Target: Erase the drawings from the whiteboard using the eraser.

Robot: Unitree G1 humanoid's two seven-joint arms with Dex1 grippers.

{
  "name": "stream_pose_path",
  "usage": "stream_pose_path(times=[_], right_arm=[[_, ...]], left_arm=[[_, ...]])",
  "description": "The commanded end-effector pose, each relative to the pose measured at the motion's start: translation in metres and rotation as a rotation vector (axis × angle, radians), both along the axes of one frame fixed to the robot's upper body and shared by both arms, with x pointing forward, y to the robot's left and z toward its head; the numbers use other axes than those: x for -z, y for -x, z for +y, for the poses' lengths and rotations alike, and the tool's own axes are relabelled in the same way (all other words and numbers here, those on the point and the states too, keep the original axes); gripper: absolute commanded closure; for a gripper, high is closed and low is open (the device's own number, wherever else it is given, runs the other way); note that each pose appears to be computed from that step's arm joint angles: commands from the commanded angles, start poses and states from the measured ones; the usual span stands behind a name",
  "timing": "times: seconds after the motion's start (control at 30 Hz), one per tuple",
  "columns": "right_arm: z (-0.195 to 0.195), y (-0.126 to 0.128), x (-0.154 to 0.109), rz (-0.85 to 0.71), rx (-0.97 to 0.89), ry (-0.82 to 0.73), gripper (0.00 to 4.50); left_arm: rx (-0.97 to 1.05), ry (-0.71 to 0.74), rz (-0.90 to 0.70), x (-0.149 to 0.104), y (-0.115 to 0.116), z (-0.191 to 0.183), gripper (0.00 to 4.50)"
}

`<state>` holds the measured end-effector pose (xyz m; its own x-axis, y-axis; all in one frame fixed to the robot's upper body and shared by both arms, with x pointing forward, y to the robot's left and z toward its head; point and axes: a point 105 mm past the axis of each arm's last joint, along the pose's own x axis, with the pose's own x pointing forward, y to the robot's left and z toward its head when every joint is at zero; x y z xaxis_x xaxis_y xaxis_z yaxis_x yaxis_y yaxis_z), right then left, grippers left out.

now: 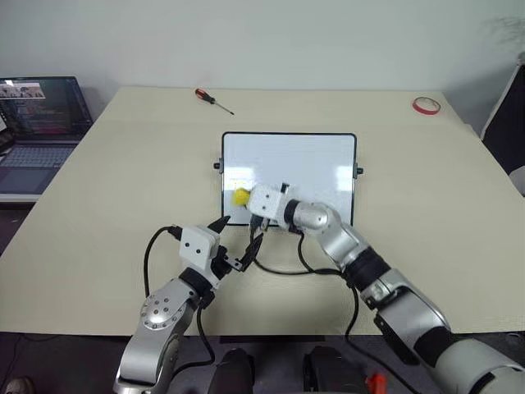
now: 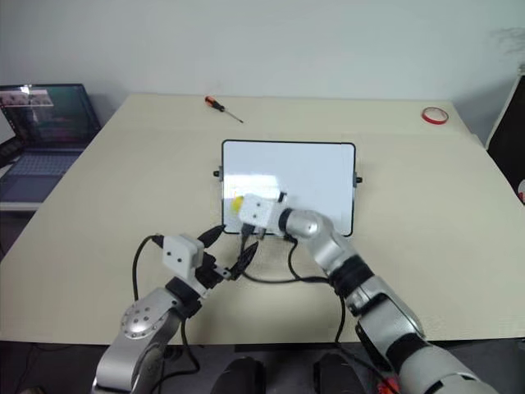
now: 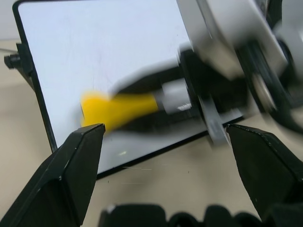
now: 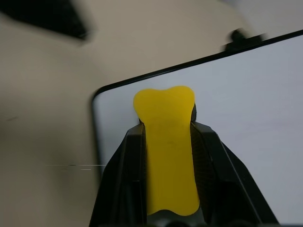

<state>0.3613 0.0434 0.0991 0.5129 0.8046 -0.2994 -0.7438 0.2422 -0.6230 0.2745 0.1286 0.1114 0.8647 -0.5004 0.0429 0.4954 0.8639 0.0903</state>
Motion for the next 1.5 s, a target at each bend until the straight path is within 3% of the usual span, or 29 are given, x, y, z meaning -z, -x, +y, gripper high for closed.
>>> stream_pose_path(times=[0.03, 0.23, 0.43, 0.53, 0.73, 0.83, 0.97, 1.33, 1.5], right_arm=[[-0.028, -0.006, 0.023, 0.085, 0.093, 0.089, 3.52], [-0.043, -0.039, -0.015, -0.041, 0.241, -0.012, 3.52], [-0.050, -0.056, -0.042, -0.150, 0.335, -0.105, 3.52], [-0.049, -0.055, -0.038, -0.152, 0.326, -0.099, 3.52], [-0.037, -0.017, 0.021, 0.034, 0.091, 0.139, 3.52], [-0.042, -0.012, 0.030, 0.060, 0.080, 0.167, 3.52], [-0.044, -0.011, 0.028, 0.058, 0.082, 0.167, 3.52], [-0.048, -0.053, -0.043, -0.177, 0.306, -0.114, 3.52], [-0.053, -0.051, -0.042, -0.171, 0.304, -0.136, 3.52]], left_arm=[[0.013, 0.009, -0.057, -0.013, 0.002, -0.003, 0.00], [0.024, 0.013, -0.058, -0.014, 0.001, -0.007, 0.00], [0.032, 0.013, -0.053, -0.014, 0.002, -0.007, 0.00], [0.029, 0.006, -0.052, -0.014, 0.002, -0.004, 0.00], [0.031, 0.003, -0.047, -0.011, 0.005, -0.003, 0.00], [0.027, 0.000, -0.046, -0.010, 0.005, -0.001, 0.00], [0.020, -0.003, -0.049, -0.010, 0.004, 0.002, 0.00], [0.030, -0.006, -0.051, -0.010, 0.003, 0.000, 0.00], [0.034, -0.006, -0.053, -0.012, 0.003, -0.001, 0.00]])
